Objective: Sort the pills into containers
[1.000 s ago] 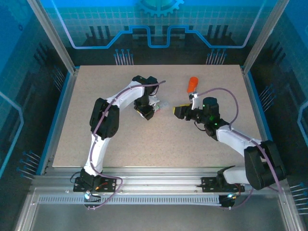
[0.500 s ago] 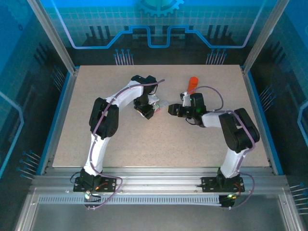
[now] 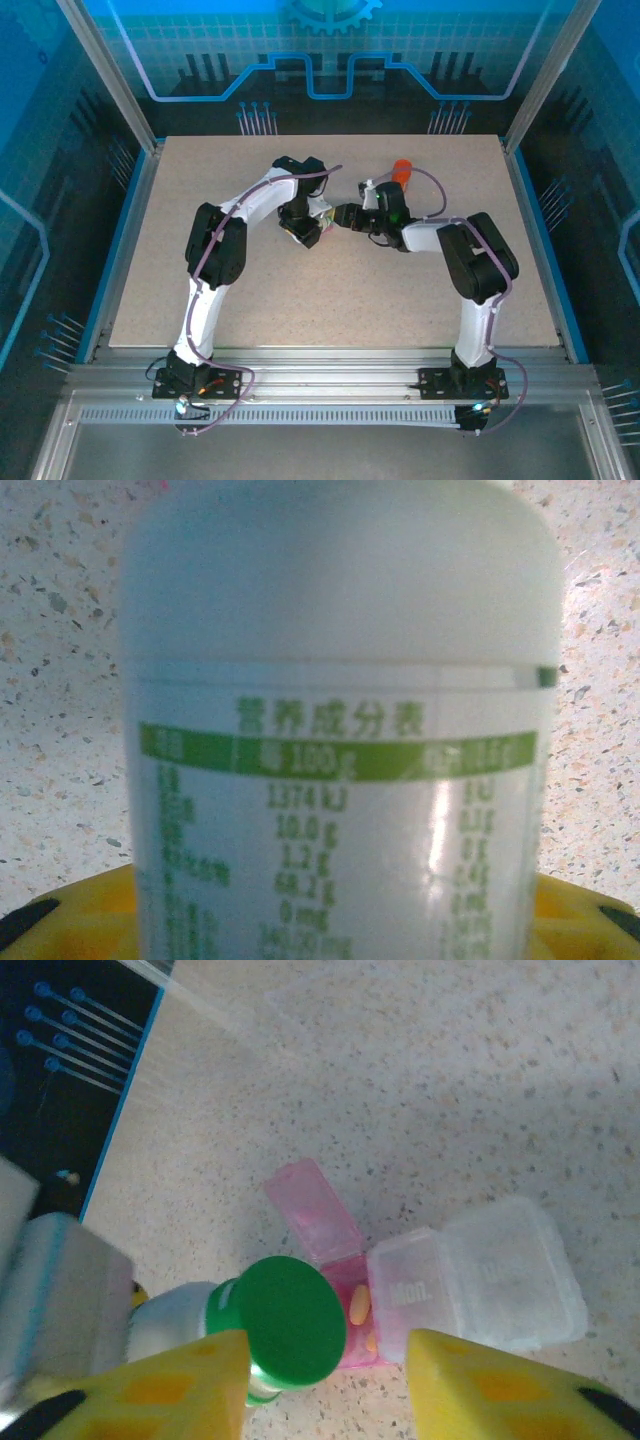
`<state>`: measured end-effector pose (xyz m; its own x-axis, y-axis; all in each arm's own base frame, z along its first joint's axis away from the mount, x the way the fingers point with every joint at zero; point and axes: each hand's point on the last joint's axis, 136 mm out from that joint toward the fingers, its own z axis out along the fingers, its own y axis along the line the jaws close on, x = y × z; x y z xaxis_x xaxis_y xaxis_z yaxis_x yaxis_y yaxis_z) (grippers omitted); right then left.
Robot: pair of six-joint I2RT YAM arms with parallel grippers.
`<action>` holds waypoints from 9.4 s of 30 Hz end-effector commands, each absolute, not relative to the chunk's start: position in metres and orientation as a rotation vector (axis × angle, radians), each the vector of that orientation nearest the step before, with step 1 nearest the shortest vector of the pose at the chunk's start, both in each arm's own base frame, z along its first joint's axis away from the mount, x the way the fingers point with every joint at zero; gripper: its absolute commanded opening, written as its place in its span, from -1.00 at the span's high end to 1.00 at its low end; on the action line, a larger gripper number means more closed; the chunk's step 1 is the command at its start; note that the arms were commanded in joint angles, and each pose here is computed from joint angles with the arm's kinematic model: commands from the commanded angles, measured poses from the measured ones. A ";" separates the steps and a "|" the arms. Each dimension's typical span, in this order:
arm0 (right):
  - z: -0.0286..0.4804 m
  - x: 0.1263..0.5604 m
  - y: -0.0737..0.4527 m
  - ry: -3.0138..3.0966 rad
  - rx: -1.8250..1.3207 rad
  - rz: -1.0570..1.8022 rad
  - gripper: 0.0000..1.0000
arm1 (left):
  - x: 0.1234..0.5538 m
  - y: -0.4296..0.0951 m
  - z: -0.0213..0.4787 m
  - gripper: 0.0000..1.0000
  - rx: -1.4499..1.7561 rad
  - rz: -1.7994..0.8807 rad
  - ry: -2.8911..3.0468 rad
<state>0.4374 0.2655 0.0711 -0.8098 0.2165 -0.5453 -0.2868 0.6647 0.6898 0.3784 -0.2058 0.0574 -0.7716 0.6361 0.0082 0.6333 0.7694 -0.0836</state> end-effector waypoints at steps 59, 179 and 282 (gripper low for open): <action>0.058 0.426 0.295 2.226 0.085 1.409 0.91 | 0.382 -0.218 0.082 1.00 -1.042 0.246 -2.963; 0.299 0.277 0.251 1.558 -0.860 1.197 -0.14 | 0.286 -0.297 0.224 1.00 -2.741 2.123 -2.691; 0.139 0.491 0.157 2.025 0.028 0.038 0.37 | 0.361 -0.223 0.220 -0.98 -0.734 1.457 -4.129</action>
<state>0.4755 0.1519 0.1169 -0.5181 -0.0164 -0.8552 -0.0485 0.9988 0.0103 0.3590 -0.2184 0.2147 -0.2295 -0.0979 -0.9684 0.5085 0.8363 -0.2051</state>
